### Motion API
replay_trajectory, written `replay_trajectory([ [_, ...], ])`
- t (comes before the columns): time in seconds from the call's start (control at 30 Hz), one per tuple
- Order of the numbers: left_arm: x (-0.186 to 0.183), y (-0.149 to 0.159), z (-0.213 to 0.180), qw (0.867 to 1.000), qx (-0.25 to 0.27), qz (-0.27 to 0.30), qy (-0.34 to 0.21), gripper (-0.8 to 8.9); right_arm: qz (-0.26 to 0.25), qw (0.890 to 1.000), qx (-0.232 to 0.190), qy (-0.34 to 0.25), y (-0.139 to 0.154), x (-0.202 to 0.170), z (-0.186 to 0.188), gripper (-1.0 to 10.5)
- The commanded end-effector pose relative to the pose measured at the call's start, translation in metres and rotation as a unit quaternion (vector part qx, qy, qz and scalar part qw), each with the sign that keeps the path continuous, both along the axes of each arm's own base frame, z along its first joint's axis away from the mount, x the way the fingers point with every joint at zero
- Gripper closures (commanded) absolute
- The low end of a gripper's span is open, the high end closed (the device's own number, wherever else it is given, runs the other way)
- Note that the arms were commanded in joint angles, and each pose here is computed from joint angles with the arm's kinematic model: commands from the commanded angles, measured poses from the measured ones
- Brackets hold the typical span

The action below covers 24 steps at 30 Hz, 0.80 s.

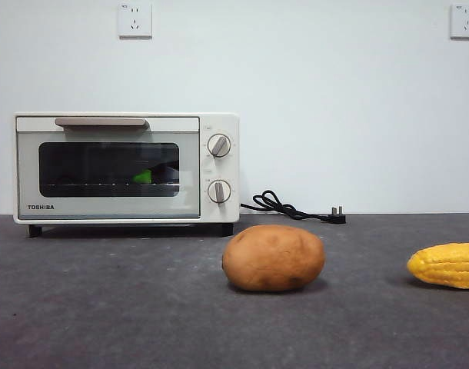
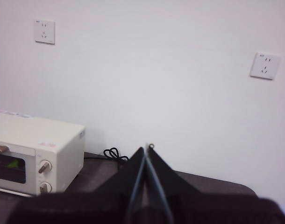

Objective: Take the eggplant from the table,put the eggplant in the oven

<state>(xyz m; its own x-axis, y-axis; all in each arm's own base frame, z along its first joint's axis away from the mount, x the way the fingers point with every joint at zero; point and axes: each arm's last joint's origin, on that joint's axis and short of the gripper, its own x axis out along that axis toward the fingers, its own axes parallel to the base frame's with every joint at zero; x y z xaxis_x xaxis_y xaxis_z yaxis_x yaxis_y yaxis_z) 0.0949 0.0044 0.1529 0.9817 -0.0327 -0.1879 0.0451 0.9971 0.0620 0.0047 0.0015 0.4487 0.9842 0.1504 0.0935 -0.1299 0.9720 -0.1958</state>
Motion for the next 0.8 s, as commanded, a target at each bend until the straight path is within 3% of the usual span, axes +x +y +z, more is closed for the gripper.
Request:
replay_trajectory([
  [0.03,0.001,0.0,-0.002,1.0,-0.003,-0.001,0.0,8.18,0.001,1.0,0.004,0.014,0.003,0.024,-0.042,9.5],
  [0.43,0.001,0.0,-0.002,1.0,-0.003,-0.001,0.0,8.18,0.005,0.999,0.04,-0.023,0.009,0.074,-0.187,9.5],
  [0.8,0.001,0.0,-0.002,1.0,-0.003,-0.001,0.0,8.17,0.004,0.999,0.039,0.004,0.01,0.084,-0.247,9.5],
])
